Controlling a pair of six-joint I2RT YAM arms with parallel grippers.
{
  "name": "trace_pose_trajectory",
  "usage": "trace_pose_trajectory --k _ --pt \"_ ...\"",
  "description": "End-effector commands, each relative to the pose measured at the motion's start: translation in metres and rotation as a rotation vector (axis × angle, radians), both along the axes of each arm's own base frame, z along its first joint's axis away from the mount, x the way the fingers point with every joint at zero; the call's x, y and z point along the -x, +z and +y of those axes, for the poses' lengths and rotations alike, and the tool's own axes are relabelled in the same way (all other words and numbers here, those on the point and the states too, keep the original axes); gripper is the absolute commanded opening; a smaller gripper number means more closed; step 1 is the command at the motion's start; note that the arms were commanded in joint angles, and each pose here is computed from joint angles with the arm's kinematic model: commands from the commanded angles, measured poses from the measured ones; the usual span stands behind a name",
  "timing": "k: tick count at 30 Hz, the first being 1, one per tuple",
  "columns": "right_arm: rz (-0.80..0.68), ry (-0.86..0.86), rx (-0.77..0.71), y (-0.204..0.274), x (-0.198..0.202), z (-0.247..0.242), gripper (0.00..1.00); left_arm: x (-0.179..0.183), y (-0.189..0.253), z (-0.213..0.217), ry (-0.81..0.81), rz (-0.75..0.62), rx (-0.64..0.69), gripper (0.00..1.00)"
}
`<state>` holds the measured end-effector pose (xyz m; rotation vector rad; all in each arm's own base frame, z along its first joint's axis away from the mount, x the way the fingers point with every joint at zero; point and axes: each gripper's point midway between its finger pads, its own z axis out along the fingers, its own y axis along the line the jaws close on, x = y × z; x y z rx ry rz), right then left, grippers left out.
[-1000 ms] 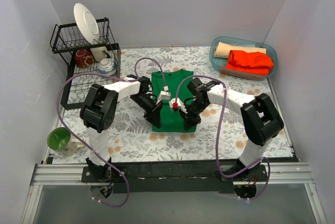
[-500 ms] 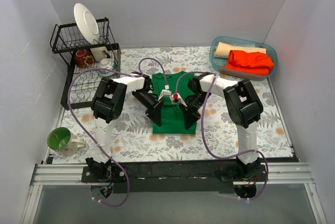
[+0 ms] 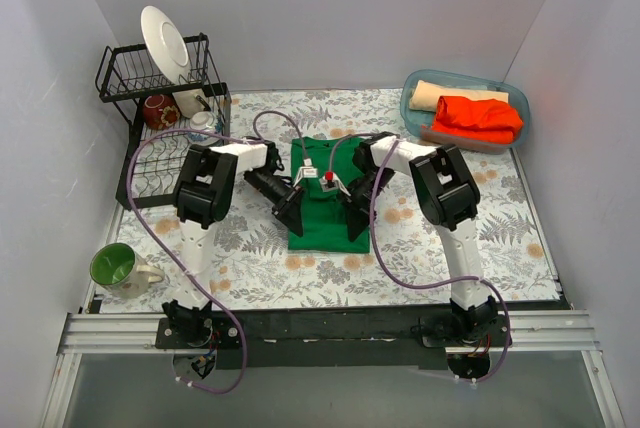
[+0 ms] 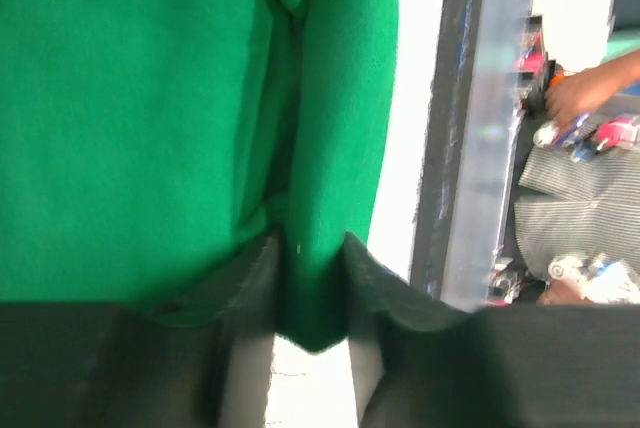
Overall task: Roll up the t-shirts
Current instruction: Roll the T-shirt to the center of the board.
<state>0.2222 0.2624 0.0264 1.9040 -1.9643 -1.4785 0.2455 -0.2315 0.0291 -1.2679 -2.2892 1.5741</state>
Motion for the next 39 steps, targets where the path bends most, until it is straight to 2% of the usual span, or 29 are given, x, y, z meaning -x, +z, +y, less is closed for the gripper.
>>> trace_pose_trajectory --k 1,3,5,7,8,10,13,14,15,21,23,30,39 --pt "0.028 0.029 0.110 -0.018 -0.001 -0.020 0.01 -0.035 0.008 0.023 0.096 -0.228 -0.067 0.35" --pt "0.030 0.028 0.122 -0.024 -0.005 -0.018 0.01 -0.052 0.021 0.023 0.150 -0.329 -0.048 0.41" --pt "0.035 0.022 0.140 -0.028 -0.008 -0.018 0.01 -0.052 0.042 0.023 0.185 -0.391 -0.034 0.47" --pt "0.029 0.020 0.147 -0.032 -0.014 -0.016 0.01 -0.058 0.067 0.020 0.205 -0.504 0.015 0.48" --pt "0.026 0.017 0.148 -0.032 -0.016 -0.015 0.01 -0.051 0.067 0.021 0.210 -0.514 0.015 0.50" --pt "0.020 0.004 0.145 -0.034 -0.024 -0.009 0.02 -0.051 0.085 0.017 0.196 -0.663 0.034 0.53" --pt "0.031 -0.021 0.162 -0.039 -0.032 -0.004 0.02 -0.033 0.081 0.010 0.107 -0.815 0.050 0.57" --pt "0.015 -0.024 0.154 -0.038 -0.038 0.000 0.02 -0.028 0.089 0.010 0.068 -0.914 0.062 0.57" --pt "0.017 -0.028 0.158 -0.040 -0.039 0.001 0.02 -0.015 0.079 0.005 0.017 -0.949 0.073 0.57" --pt "0.004 -0.017 0.186 -0.046 -0.043 0.008 0.02 0.009 0.067 -0.005 -0.097 -1.249 0.138 0.63" --pt "-0.001 -0.013 0.181 -0.046 -0.043 0.008 0.02 0.012 0.063 -0.007 -0.109 -1.276 0.134 0.63" --pt "0.008 -0.013 0.183 -0.047 -0.042 0.008 0.02 0.020 0.028 -0.007 -0.152 -1.221 0.071 0.63" --pt "0.026 -0.025 0.188 -0.051 -0.042 0.010 0.02 0.036 -0.014 0.008 -0.267 -1.204 0.004 0.58"
